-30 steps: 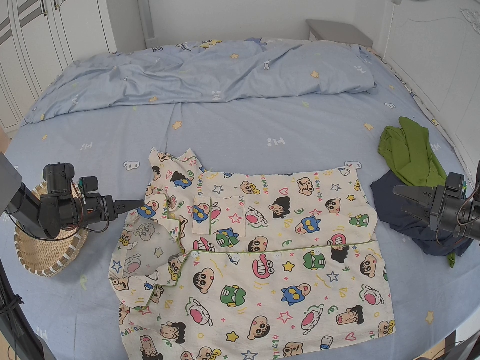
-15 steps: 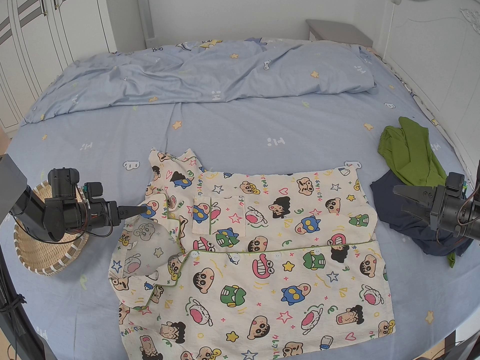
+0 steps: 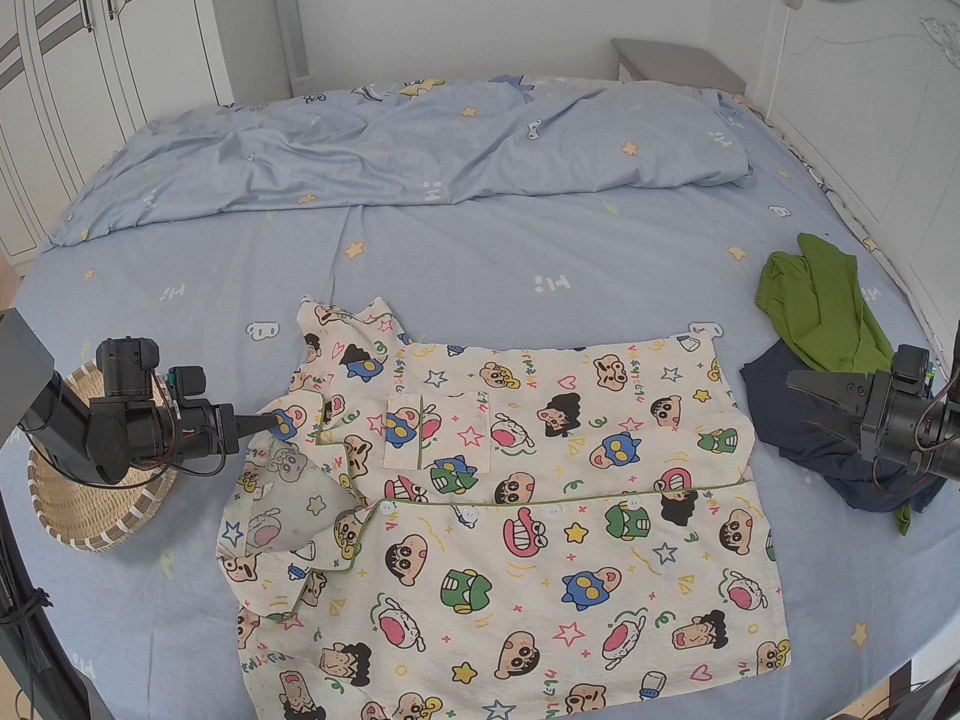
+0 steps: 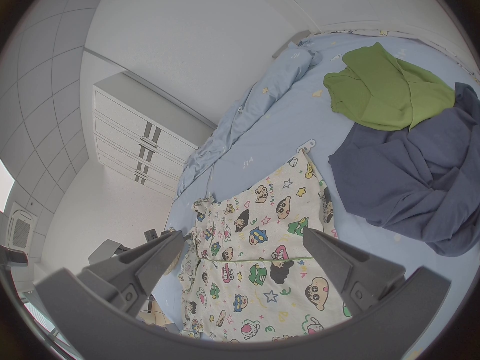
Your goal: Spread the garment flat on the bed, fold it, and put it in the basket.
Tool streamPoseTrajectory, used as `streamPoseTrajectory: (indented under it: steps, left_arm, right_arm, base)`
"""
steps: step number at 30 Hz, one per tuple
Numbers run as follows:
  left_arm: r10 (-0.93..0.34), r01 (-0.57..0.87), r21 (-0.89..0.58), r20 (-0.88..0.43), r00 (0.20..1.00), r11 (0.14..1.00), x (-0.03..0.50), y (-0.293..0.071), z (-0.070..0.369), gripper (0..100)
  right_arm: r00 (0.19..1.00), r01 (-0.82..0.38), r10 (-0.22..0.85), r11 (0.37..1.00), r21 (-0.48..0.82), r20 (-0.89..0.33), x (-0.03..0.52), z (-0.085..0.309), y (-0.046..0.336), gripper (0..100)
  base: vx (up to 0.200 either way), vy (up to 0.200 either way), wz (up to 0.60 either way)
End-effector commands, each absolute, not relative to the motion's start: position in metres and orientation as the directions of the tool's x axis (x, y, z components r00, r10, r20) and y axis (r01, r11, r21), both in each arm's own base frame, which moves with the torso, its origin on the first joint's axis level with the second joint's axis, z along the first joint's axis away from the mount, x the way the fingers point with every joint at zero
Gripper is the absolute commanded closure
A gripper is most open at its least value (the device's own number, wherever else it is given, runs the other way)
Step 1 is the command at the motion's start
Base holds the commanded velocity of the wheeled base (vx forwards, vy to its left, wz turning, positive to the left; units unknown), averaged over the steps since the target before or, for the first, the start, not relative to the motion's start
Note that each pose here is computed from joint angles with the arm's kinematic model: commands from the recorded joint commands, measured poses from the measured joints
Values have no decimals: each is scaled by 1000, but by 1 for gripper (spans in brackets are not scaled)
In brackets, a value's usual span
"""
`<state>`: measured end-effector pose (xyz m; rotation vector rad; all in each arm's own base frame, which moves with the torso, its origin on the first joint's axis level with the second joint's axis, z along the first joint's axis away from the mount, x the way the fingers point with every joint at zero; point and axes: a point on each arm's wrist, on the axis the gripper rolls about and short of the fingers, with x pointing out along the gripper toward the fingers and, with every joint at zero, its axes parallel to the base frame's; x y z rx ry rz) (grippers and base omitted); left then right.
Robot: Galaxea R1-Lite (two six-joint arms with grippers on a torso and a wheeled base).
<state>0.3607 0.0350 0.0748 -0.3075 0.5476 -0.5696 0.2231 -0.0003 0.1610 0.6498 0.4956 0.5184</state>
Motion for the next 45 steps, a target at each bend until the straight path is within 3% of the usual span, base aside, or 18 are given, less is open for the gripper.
streamPoseTrajectory:
  steps: [1,16,28,29,39,45]
  left_arm:
    - [-574,409,-424,-409,709,808,356,38,74,100]
    - [-514,345,-418,-413,751,840,339,60,78,100]
    - [-538,368,-420,-427,726,830,337,47,74,100]
    - [-539,367,-421,-430,724,829,336,47,73,0]
    - [-537,402,-381,-375,756,833,326,42,101,0]
    - [-486,393,-319,-302,820,862,303,39,145,0]
  right_arm:
    - [759,-288,591,680,674,-271,223,159,0,0]
    - [758,-290,593,679,674,-271,222,159,0,0]
    - [760,-289,591,680,674,-270,222,159,0,0]
    - [760,-289,591,680,674,-270,222,159,0,0]
    - [763,-297,591,680,670,-262,220,162,0,0]
    - [749,-287,590,700,654,-303,215,150,0,0]
  base:
    - [0,0,0]
    - [0,0,0]
    - [0,0,0]
    - [0,0,0]
    - [0,0,0]
    - [0,0,0]
